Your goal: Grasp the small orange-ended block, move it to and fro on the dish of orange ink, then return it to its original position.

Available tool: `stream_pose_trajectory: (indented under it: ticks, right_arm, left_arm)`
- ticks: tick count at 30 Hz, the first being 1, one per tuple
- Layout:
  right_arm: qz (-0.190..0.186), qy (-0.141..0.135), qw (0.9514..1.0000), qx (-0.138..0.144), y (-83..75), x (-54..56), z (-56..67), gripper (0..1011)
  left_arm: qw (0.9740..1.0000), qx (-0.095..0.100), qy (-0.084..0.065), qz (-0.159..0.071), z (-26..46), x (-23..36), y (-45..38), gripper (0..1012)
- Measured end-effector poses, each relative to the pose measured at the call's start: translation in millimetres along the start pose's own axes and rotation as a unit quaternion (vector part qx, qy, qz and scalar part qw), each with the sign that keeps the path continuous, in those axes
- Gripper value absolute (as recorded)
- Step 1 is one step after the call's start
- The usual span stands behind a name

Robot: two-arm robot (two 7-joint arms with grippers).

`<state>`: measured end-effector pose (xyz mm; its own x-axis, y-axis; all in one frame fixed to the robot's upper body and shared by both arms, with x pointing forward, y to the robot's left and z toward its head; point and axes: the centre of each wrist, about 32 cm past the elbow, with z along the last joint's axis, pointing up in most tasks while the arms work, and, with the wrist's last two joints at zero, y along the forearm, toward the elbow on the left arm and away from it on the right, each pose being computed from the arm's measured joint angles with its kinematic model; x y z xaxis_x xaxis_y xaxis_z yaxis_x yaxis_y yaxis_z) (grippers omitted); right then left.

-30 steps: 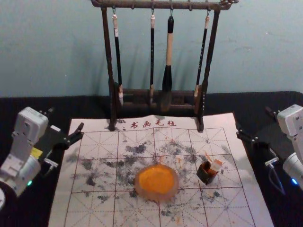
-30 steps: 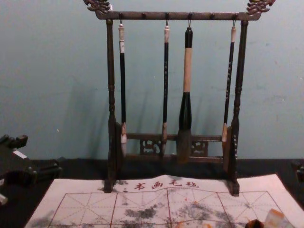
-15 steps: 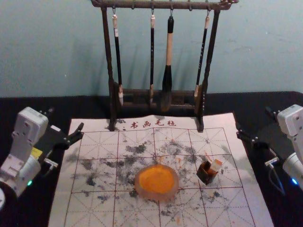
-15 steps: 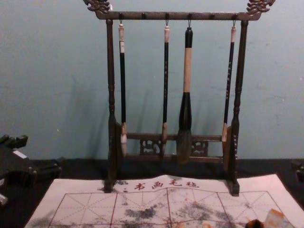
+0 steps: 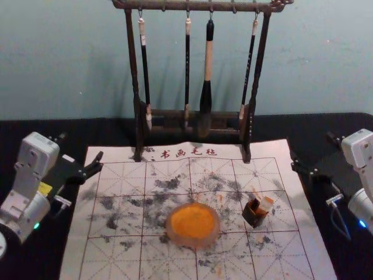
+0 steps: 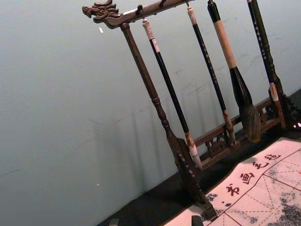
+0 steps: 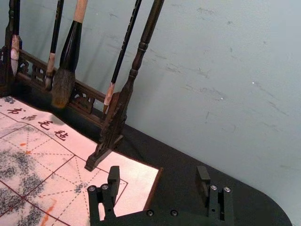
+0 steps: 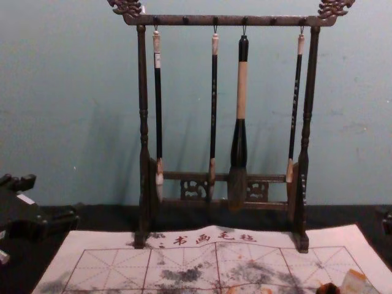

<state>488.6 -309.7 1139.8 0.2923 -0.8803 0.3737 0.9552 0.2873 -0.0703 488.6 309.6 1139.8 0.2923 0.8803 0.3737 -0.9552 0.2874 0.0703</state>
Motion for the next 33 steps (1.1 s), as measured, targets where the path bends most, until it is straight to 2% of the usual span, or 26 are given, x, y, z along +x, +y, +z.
stream_pose_trajectory:
  ticks: [17,23,29,33]
  right_arm:
    - [0.001,-0.003,1.0000,0.003,0.2,0.2,0.1,1000]
    - [0.011,-0.004,0.9997,0.022,-0.7,2.4,0.1,1000]
    - [0.024,0.007,0.9989,0.041,-6.1,6.4,3.1,1000]
    - [0.053,0.011,0.9966,0.062,-17.8,10.0,6.8,1000]
  left_arm:
    - [1.0000,0.000,0.000,0.000,0.0,0.0,0.0,1001]
    - [1.0000,0.000,0.000,0.000,0.0,0.0,0.0,1001]
    - [1.0000,0.000,0.000,0.000,0.0,0.0,0.0,1001]
    - [1.0000,0.000,0.000,0.000,0.0,0.0,0.0,1001]
